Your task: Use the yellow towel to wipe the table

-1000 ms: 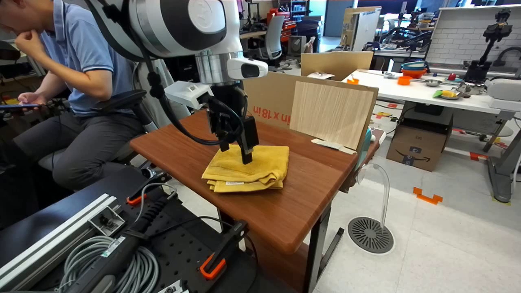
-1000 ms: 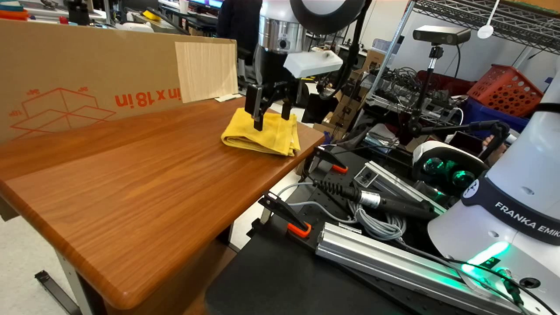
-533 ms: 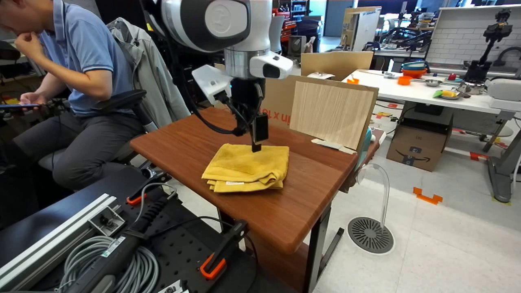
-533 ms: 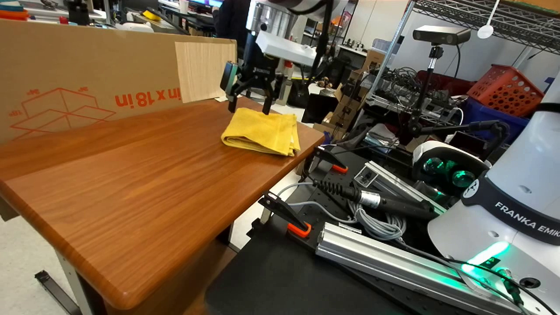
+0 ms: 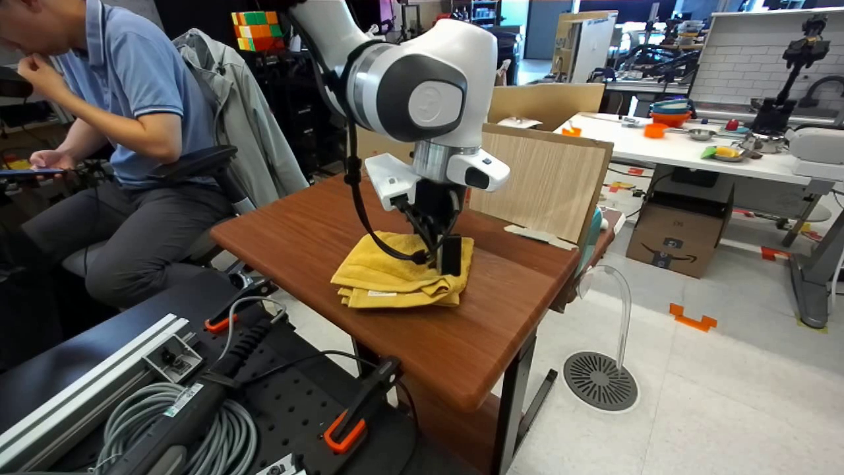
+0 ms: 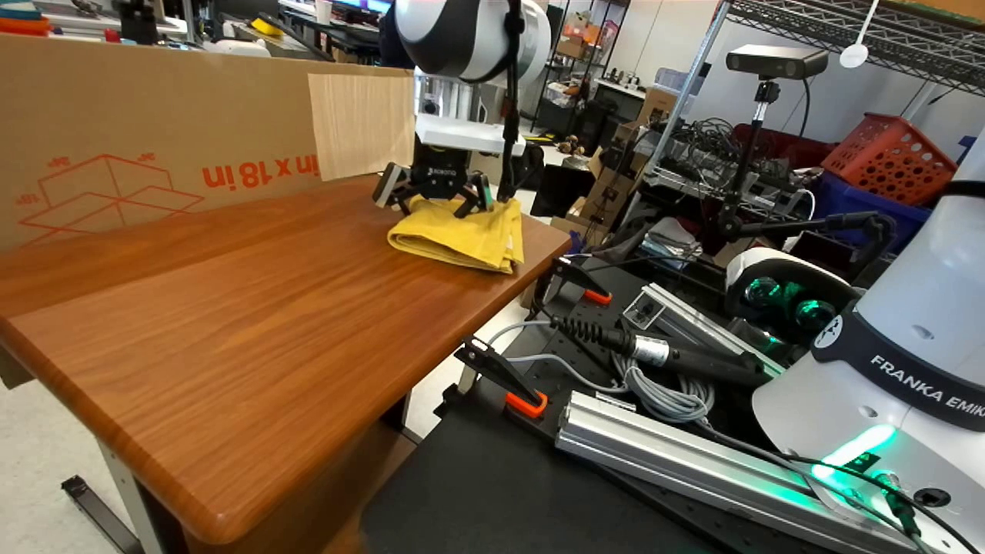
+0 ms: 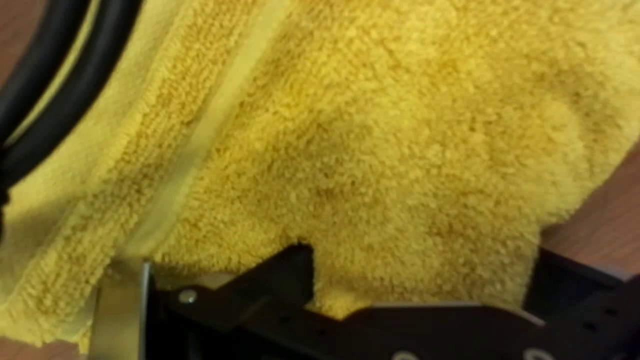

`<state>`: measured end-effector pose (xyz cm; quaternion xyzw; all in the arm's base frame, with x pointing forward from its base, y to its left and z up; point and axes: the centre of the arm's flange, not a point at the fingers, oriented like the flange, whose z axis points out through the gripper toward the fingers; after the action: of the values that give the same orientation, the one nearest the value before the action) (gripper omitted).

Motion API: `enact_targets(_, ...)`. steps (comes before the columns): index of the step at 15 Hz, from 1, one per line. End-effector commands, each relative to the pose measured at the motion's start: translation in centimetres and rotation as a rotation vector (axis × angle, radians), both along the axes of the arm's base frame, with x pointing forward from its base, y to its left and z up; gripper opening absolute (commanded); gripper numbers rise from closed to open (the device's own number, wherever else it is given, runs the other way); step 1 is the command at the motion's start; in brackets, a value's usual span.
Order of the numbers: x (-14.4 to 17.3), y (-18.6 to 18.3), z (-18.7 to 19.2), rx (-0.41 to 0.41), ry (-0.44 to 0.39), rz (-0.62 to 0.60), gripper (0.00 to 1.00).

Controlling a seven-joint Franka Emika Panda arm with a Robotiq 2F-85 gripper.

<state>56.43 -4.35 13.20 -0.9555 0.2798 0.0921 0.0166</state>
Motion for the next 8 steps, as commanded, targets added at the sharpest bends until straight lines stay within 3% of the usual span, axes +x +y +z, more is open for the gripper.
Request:
enact_targets(1,1.8,-3.2,-2.6,-0.033,0.047,-0.061,1.00)
enact_targets(8,0.3,-10.3,-2.4,-0.068,0.040,-0.180,1.00)
